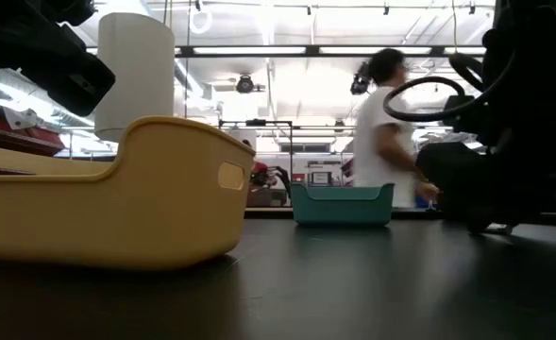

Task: Sort batteries
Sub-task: Put the silver battery into the blue bin

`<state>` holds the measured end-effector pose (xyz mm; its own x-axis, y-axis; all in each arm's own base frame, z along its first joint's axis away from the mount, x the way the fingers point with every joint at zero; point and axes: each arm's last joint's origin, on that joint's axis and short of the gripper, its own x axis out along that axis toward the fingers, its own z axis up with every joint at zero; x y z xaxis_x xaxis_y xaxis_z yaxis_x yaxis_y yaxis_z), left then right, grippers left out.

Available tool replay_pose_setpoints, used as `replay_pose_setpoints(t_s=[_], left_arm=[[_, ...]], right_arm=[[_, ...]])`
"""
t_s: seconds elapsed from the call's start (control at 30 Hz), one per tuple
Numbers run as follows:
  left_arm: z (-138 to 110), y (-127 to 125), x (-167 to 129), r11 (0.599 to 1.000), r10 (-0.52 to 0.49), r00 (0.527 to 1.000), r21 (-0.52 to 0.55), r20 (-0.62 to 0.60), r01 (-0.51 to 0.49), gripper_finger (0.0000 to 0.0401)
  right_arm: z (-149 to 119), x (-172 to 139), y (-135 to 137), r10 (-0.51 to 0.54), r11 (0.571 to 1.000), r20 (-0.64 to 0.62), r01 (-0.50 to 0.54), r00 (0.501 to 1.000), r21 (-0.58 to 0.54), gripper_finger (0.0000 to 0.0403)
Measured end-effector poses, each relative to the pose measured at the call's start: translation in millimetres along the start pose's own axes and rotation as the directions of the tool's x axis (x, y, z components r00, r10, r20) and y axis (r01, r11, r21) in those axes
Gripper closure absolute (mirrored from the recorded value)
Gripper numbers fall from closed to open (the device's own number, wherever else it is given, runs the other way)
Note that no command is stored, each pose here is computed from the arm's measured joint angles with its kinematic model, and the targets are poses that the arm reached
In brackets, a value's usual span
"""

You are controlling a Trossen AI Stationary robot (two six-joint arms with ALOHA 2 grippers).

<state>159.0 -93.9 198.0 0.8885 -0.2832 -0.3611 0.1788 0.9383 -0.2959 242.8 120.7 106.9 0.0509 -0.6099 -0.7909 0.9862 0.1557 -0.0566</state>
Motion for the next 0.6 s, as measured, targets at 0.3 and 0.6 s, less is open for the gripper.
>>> replay_pose_setpoints(t_s=[0.3,0.6], left_arm=[[0.0,-0.4,0.0,1.000,-0.014,1.000,-0.003,-0.004,0.014,0.0331],[0.7,0.5,0.0,1.000,0.021,1.000,0.019,0.015,-0.022,0.0331]], right_arm=[[-5.3,0.4,-5.9,0.005,0.998,0.014,-0.004,1.000,-0.065,0.0367],[-13.5,-4.1,-4.6,0.130,0.967,0.035,-0.119,0.991,-0.226,0.0390]])
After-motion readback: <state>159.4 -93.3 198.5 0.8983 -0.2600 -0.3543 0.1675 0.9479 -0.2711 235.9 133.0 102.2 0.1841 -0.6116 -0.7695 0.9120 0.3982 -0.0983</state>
